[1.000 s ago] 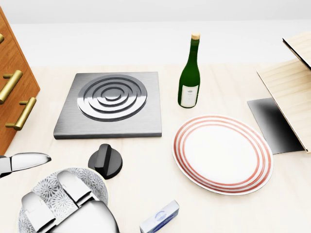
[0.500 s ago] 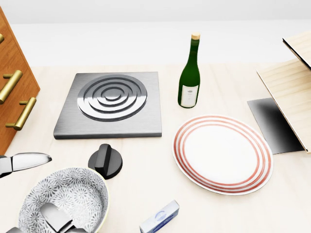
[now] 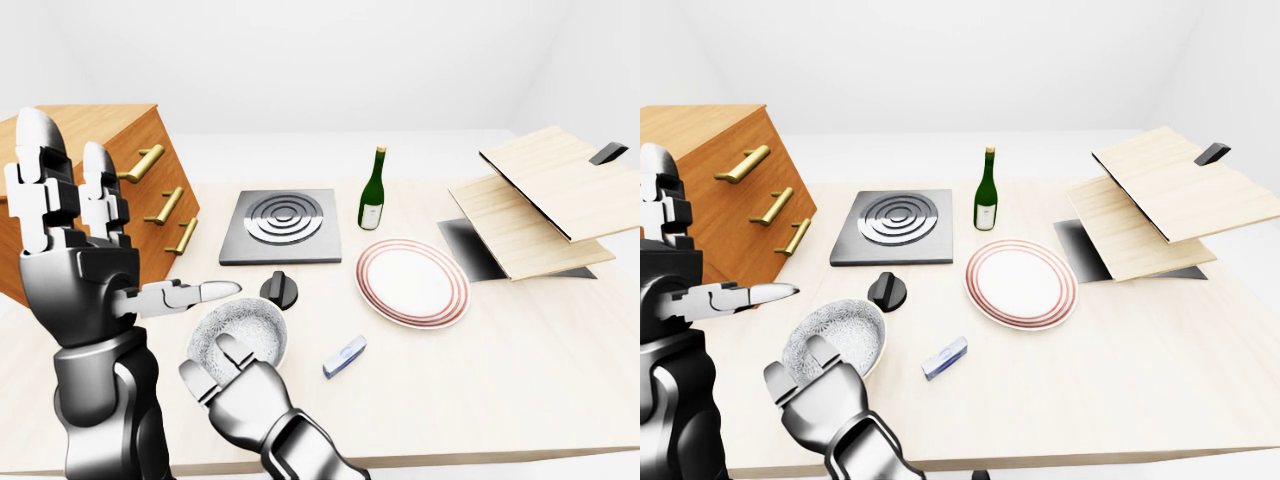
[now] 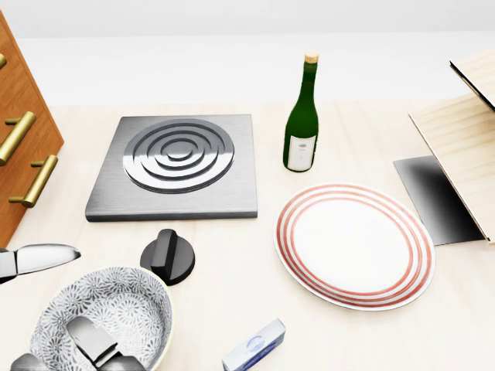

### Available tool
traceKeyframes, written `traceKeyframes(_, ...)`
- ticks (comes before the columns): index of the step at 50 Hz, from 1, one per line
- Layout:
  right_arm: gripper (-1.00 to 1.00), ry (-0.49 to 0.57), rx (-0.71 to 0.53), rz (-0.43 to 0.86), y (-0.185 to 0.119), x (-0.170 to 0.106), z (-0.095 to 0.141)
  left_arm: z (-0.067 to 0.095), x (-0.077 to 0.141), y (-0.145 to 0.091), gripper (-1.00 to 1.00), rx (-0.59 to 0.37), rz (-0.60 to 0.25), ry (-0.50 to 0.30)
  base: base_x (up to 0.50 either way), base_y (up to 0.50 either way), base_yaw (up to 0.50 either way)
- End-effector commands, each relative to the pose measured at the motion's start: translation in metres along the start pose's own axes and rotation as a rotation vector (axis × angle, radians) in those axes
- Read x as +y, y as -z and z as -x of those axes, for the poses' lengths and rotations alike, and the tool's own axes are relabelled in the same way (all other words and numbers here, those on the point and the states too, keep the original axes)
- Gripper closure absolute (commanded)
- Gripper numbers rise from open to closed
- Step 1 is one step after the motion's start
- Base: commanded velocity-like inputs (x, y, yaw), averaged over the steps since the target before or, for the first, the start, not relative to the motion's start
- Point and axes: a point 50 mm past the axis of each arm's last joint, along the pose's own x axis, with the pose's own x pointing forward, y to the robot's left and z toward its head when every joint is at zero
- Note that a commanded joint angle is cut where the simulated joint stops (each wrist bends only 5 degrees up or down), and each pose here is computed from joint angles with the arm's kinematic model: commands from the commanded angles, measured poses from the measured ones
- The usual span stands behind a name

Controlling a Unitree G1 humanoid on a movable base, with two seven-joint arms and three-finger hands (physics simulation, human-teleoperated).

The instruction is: Pick up the akita bowl and put it on the plate.

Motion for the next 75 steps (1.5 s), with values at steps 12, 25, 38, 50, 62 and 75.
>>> traceKeyframes(12, -1.0, 0.017, 0.036, 0.0, 0.009, -0.01, -0.003, 0.0, 0.0, -0.003, -1.0, -0.013, 0.007, -0.003, 0.0, 0.0, 0.0)
traceKeyframes(25, -1.0, -0.029, 0.099, 0.01, 0.024, -0.021, -0.009, -0.002, -0.001, -0.01, -1.0, -0.049, 0.01, -0.001, 0.0, 0.0, 0.0)
traceKeyframes(38, -1.0, -0.07, 0.101, -0.013, 0.026, -0.009, -0.022, -0.002, 0.001, -0.012, -1.0, -0.057, 0.01, -0.005, 0.0, 0.0, 0.0)
traceKeyframes(50, -1.0, -0.096, 0.091, -0.022, 0.022, 0.0, -0.03, -0.002, 0.0, -0.01, -1.0, -0.048, 0.009, -0.004, 0.0, 0.0, 0.0)
traceKeyframes(62, -1.0, -0.171, 0.085, -0.045, 0.02, 0.007, -0.034, -0.002, 0.002, -0.012, -1.0, -0.057, 0.01, -0.006, 0.0, 0.0, 0.0)
traceKeyframes(75, -1.0, -0.245, 0.054, -0.053, 0.012, 0.018, -0.036, -0.002, 0.003, -0.016, -1.0, -0.073, 0.01, -0.009, 0.0, 0.0, 0.0)
